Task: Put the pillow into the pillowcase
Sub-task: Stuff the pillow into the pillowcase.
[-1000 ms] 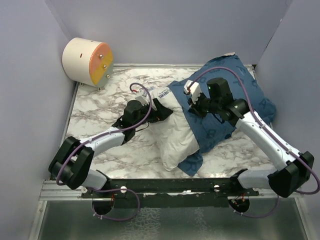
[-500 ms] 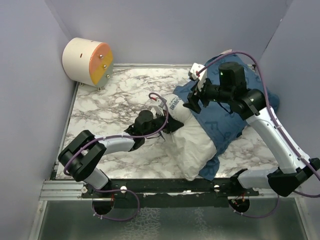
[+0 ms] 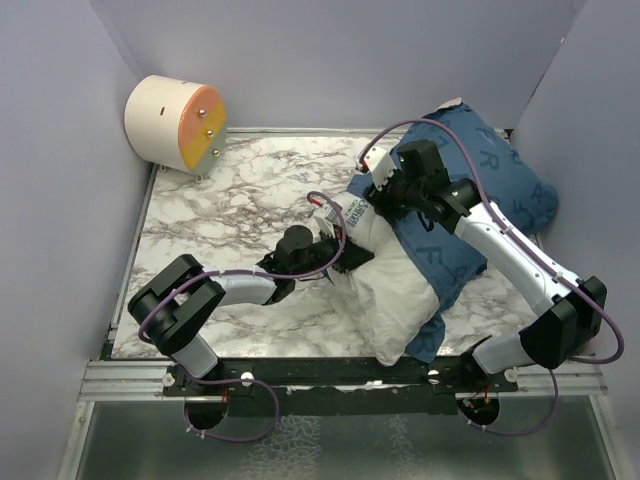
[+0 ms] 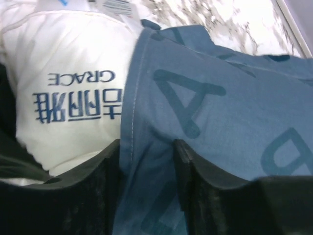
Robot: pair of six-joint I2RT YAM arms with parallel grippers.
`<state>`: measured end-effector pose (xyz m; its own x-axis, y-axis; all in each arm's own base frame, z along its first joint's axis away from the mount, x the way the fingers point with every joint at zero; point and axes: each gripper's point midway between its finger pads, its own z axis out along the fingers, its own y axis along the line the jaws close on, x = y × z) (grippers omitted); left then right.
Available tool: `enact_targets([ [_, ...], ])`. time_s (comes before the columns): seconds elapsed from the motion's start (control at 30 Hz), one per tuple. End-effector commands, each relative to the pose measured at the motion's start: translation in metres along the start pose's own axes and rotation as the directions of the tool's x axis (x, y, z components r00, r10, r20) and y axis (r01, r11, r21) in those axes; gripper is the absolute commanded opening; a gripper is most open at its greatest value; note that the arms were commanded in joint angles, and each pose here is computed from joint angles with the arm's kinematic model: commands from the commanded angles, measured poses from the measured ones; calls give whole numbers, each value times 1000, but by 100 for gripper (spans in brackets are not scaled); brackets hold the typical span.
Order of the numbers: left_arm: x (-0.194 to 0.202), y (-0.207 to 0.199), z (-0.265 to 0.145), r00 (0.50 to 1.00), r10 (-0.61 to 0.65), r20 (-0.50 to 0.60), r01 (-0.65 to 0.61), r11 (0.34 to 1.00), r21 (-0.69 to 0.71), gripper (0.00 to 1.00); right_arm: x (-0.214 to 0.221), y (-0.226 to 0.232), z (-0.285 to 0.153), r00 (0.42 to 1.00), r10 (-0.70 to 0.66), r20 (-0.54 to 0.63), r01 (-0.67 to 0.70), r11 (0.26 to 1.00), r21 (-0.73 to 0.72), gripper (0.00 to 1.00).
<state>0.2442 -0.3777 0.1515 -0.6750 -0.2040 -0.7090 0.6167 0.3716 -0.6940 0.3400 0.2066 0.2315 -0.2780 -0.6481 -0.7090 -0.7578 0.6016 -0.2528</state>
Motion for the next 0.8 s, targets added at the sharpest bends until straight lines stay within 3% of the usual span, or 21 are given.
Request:
enact_targets([
  [0.0, 63, 20, -12, 980, -52, -193, 43, 998, -49, 0, 4, -37, -5, 999, -48, -23, 52, 978, 204, 31],
  [0.13, 65, 22, -16, 980, -47, -193, 35, 997, -62, 0, -2, -19, -7, 999, -36, 7, 35, 994, 107, 2],
  [0.3, 55, 19, -11, 984, -14, -179, 4, 998, -55, 0, -13, 49, -10, 997, 32, 71, -12, 963, -270, 1],
  [0.47, 6, 7, 8, 990, 113, -89, -117, 992, -39, 0, -75, 110, -49, 962, 165, 216, 23, 743, -669, 1],
  [0.6, -66, -15, 9, 967, 233, 99, -234, 972, -4, 0, -131, 122, -88, 919, 220, 326, 131, 611, -781, 0],
  [0.77, -141, -64, -12, 838, 421, 347, -446, 895, -9, 0, -162, 128, -137, 869, 263, 419, 234, 529, -816, 0],
])
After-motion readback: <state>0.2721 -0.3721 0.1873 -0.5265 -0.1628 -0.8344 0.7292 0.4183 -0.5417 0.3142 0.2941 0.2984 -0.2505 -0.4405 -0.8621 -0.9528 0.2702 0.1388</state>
